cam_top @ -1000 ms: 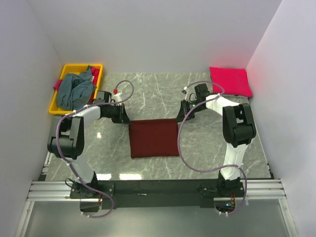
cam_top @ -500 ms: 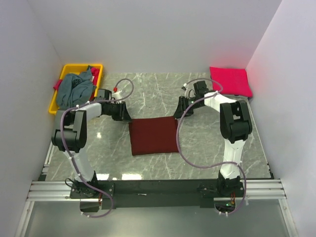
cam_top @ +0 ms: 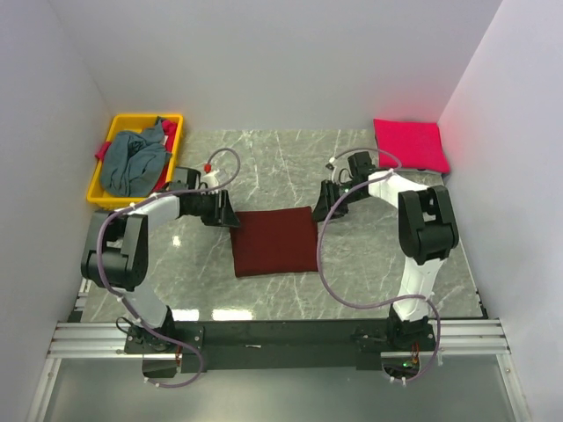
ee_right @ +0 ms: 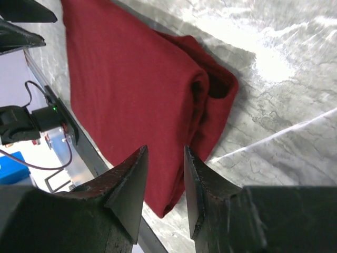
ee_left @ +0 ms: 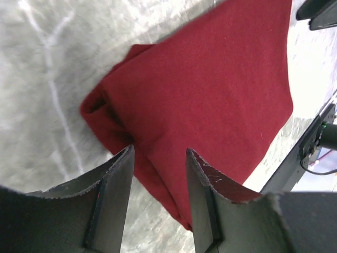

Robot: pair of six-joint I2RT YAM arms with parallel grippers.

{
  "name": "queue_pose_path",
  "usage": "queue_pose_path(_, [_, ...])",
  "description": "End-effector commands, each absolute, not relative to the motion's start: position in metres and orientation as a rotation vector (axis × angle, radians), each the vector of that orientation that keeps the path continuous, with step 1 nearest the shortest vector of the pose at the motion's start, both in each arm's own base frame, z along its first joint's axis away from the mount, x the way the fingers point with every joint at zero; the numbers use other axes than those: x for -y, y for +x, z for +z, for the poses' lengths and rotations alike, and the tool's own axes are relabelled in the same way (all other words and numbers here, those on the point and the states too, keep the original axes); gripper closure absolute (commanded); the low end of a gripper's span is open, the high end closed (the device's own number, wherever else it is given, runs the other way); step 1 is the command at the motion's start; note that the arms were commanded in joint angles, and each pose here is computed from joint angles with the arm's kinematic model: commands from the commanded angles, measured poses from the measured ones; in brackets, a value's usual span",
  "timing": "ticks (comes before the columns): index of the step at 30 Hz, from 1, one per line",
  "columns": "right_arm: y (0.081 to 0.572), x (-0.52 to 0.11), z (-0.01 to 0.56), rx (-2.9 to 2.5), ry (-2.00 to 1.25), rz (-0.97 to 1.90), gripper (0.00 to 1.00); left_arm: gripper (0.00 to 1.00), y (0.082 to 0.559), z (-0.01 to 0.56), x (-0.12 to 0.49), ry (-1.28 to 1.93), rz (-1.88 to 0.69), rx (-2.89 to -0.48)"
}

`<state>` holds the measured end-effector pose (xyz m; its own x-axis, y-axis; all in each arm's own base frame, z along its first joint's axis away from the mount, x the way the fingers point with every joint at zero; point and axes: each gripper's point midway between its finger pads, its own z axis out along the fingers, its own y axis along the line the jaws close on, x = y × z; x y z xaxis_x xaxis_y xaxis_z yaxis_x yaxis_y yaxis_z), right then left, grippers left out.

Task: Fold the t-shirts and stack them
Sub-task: Fold the tshirt

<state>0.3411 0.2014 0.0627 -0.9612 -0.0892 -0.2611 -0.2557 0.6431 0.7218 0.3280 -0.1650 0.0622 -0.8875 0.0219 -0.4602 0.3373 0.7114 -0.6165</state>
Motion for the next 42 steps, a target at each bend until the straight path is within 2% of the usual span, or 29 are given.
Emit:
queue_pose_path(1, [0.333, -0.208, 0.052, -2.692, -0.314, 1.234, 0.59, 0.51, 0.329, 0.059, 0.173, 0.282, -1.02, -2.503])
queue_pose_path(7, [0.328, -0.217, 0.04, -2.729, -0.337, 1.251, 0.62, 0.56, 0.333, 0.049, 0.176, 0.277, -1.037, -2.535])
queue_pose_path(10, [0.329, -0.218, 0.039, -2.736, -0.336, 1.257, 0.71, 0.62, 0.335, 0.048, 0.178, 0.274, -1.044, -2.542])
queue_pose_path(14, [0.331, -0.215, 0.038, -2.74, -0.326, 1.232, 1.0, 0.88, 0.335, 0.05, 0.176, 0.286, -1.037, -2.541])
queue_pose_path(17, [0.336, -0.21, 0.045, -2.721, -0.308, 1.209, 1.0, 0.99, 0.339, 0.055, 0.163, 0.269, -0.997, -2.529])
queue_pose_path(25, [0.358, -0.192, 0.063, -2.662, -0.274, 1.137, 1.0, 0.99, 0.349, 0.05, 0.132, 0.198, -0.912, -2.54])
queue_pose_path(29, [0.354, -0.2, 0.051, -2.685, -0.277, 1.19, 1.0, 0.99, 0.353, 0.048, 0.143, 0.198, -1.001, -2.532])
queue_pose_path(31, [0.356, -0.204, 0.048, -2.686, -0.291, 1.203, 1.0, 0.94, 0.356, 0.051, 0.145, 0.209, -1.017, -2.517])
queue_pose_path(32, [0.355, -0.206, 0.047, -2.688, -0.292, 1.229, 0.92, 0.83, 0.356, 0.054, 0.147, 0.217, -1.027, -2.509])
queue_pose_path(33, [0.357, -0.207, 0.051, -2.685, -0.292, 1.246, 0.84, 0.78, 0.355, 0.058, 0.148, 0.228, -1.048, -2.501])
queue_pose_path(34, [0.356, -0.209, 0.053, -2.685, -0.3, 1.259, 0.71, 0.73, 0.353, 0.06, 0.148, 0.233, -1.051, -2.501])
queue_pose_path(35, [0.355, -0.209, 0.059, -2.676, -0.311, 1.261, 0.64, 0.67, 0.349, 0.064, 0.148, 0.241, -1.052, -2.501])
queue_pose_path(36, [0.35, -0.208, 0.059, -2.686, -0.316, 1.261, 0.58, 0.65, 0.346, 0.066, 0.148, 0.244, -1.059, -2.502])
queue_pose_path(37, [0.346, -0.207, 0.061, -2.688, -0.322, 1.261, 0.47, 0.62, 0.339, 0.064, 0.148, 0.25, -1.066, -2.511])
queue_pose_path(39, [0.334, -0.205, 0.063, -2.697, -0.329, 1.282, 0.45, 0.57, 0.329, 0.065, 0.149, 0.248, -1.078, -2.52])
queue_pose_path(42, [0.313, -0.205, 0.057, -2.731, -0.325, 1.321, 0.45, 0.55, 0.314, 0.059, 0.153, 0.253, -1.104, -2.548])
